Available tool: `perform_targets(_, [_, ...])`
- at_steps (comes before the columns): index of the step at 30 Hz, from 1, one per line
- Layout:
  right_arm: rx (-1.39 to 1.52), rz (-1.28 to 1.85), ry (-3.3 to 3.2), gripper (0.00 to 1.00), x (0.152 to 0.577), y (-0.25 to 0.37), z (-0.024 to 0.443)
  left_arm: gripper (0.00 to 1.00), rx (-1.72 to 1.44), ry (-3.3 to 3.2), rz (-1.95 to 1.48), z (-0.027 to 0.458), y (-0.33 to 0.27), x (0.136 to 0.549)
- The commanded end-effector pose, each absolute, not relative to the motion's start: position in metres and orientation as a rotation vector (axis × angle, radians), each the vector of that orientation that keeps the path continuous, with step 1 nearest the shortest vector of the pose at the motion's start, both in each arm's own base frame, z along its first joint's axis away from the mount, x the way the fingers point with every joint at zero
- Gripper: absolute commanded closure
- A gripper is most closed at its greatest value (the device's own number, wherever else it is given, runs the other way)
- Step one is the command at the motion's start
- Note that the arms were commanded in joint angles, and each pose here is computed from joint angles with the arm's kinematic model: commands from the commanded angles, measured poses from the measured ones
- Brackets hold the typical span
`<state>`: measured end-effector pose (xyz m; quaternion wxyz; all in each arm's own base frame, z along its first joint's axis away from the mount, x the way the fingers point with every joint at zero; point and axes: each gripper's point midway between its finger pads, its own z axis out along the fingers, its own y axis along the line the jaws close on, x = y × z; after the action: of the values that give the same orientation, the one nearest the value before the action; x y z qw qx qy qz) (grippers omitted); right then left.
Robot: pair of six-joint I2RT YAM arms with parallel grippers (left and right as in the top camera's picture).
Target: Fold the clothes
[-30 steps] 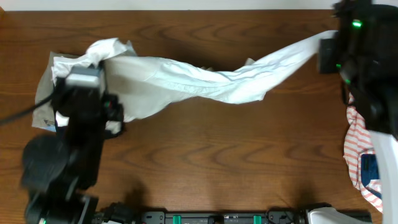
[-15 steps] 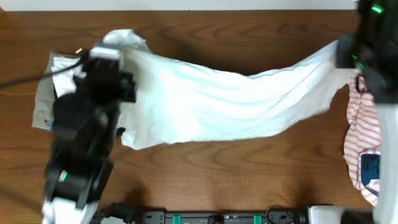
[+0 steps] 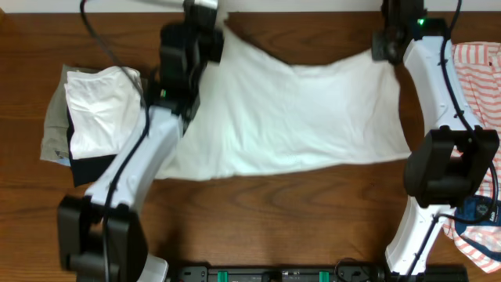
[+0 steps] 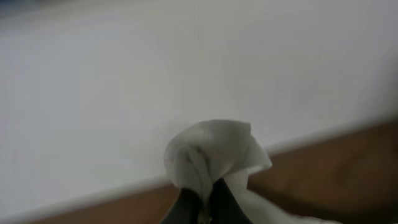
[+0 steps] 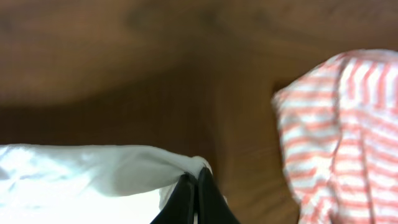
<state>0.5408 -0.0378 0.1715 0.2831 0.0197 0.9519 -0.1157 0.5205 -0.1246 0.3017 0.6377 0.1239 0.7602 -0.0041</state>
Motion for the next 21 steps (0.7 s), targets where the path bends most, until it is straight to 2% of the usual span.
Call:
perform_targets(1, [0.225,-0.320,2.084,0.99,0.548,-0.070,0.371,0.94,0.226,1.375,-0.081,0.475,-0.130,0.515])
perform_targets(3, [0.246,-0.317,1.969,0.99,0.533,-0.078,0.429,0.94,0.243,1.308,-0.076,0.517,-0.131,0.504])
perform_targets(5, [0.269,-0.320,1.898,0.99,0.512,-0.087,0.467,0.94,0.267,1.275,-0.036,0.544,-0.128,0.495])
perform_targets(8, [0.287,-0.333,1.924,0.99,0.491,-0.096,0.473,0.94,0.293,1.317,-0.006,0.551,-0.123,0.489])
perform_targets(10, [0.299,-0.343,2.017,0.99,0.480,-0.099,0.453,0.94,0.323,1.434,-0.003,0.527,-0.123,0.487])
perform_targets(13, [0.340,-0.335,2.209,0.99,0.463,-0.098,0.406,0.94,0.381,1.696,-0.003,0.463,-0.122,0.482])
perform_targets(14, [0.322,-0.309,2.370,0.99,0.451,-0.091,0.369,0.94,0.389,1.882,-0.024,0.419,-0.119,0.472])
perform_targets(15, [0.313,-0.293,2.448,0.99,0.444,-0.087,0.352,0.94,0.394,1.972,-0.033,0.398,-0.118,0.464])
perform_targets(21, [0.293,-0.303,2.845,0.99,0.402,-0.080,0.265,0.94,0.444,2.364,-0.050,0.317,-0.116,0.407])
